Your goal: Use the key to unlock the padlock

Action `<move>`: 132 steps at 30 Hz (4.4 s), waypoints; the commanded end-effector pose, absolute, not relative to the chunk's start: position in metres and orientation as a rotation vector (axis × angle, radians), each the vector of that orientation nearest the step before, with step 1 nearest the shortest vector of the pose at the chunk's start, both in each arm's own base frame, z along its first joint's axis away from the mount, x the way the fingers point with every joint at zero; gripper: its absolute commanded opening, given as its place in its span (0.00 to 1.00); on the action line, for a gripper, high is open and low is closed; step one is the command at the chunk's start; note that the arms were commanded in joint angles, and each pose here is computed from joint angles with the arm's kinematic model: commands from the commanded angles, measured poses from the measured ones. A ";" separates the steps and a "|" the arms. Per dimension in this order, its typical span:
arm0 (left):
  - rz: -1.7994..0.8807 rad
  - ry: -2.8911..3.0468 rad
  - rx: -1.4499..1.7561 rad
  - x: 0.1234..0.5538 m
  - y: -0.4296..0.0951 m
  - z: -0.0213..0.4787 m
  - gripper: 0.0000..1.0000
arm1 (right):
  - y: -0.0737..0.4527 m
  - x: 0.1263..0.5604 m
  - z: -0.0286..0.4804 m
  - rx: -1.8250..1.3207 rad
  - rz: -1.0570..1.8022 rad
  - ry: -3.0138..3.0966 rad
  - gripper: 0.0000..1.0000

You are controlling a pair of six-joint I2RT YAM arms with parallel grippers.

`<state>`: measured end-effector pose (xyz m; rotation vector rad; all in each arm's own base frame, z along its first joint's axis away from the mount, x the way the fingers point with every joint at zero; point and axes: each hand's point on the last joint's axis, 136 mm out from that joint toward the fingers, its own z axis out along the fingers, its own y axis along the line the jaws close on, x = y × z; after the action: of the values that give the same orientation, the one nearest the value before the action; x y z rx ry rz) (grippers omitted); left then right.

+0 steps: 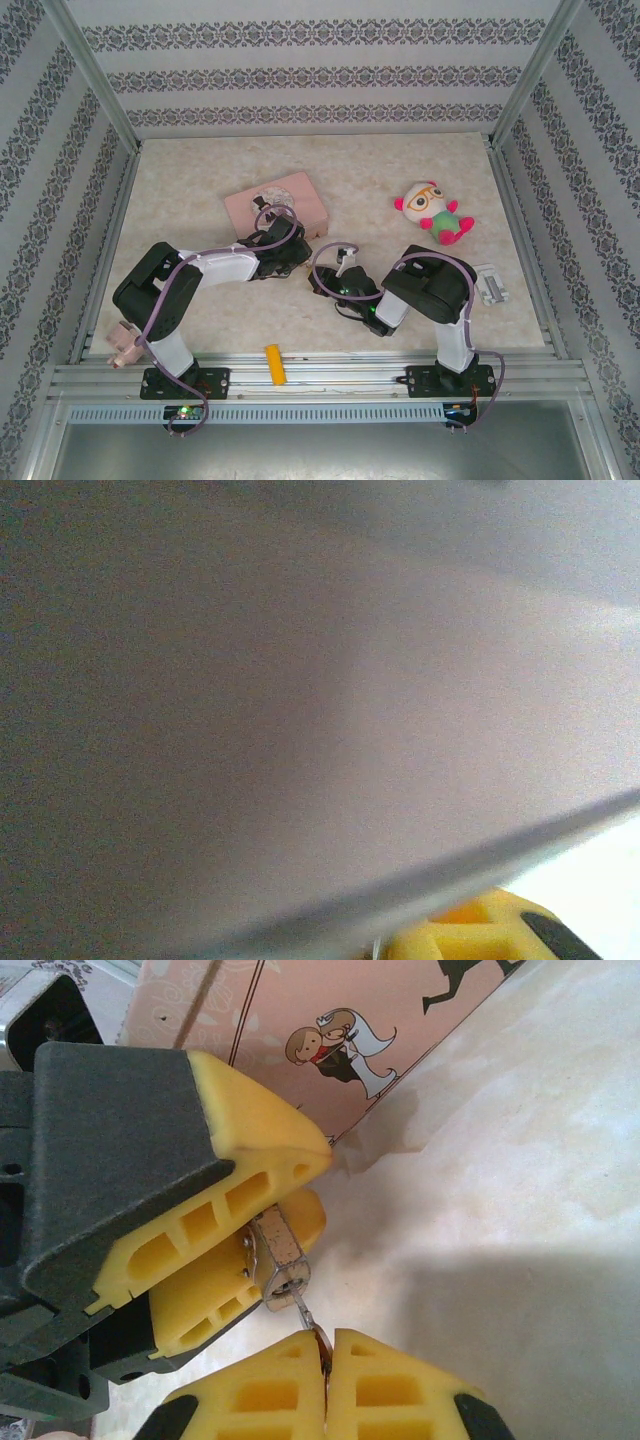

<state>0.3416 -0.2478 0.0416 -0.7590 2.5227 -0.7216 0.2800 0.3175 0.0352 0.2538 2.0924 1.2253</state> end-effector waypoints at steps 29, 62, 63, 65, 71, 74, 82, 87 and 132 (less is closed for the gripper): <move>-0.820 2.488 -0.772 0.342 -0.254 0.063 0.22 | 0.304 0.279 0.008 0.292 1.202 2.172 0.00; -0.804 2.483 -0.768 0.342 -0.249 0.064 0.22 | 0.298 0.279 -0.001 0.301 1.206 2.235 0.00; -0.806 2.481 -0.768 0.342 -0.249 0.064 0.22 | 0.298 0.279 -0.002 0.301 1.205 2.239 0.00; -0.807 2.484 -0.763 0.341 -0.249 0.064 0.22 | 0.298 0.279 -0.002 0.302 1.208 2.241 0.00; -0.821 2.480 -0.772 0.341 -0.250 0.063 0.22 | 0.295 0.282 -0.001 0.311 1.204 2.236 0.00; -0.819 2.482 -0.773 0.341 -0.250 0.062 0.22 | 0.295 0.284 0.001 0.313 1.210 2.229 0.00; -0.822 2.481 -0.780 0.340 -0.249 0.061 0.21 | 0.292 0.290 0.004 0.320 1.213 2.223 0.00; -0.829 2.478 -0.778 0.341 -0.250 0.062 0.21 | 0.290 0.291 0.006 0.325 1.209 2.222 0.00; -0.861 2.482 -0.771 0.342 -0.256 0.064 0.21 | 0.301 0.315 0.034 0.295 1.269 2.155 0.00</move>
<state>0.3418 -0.2416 0.0421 -0.7707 2.5039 -0.7295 0.2873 0.3197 0.0350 0.2048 2.1989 1.3699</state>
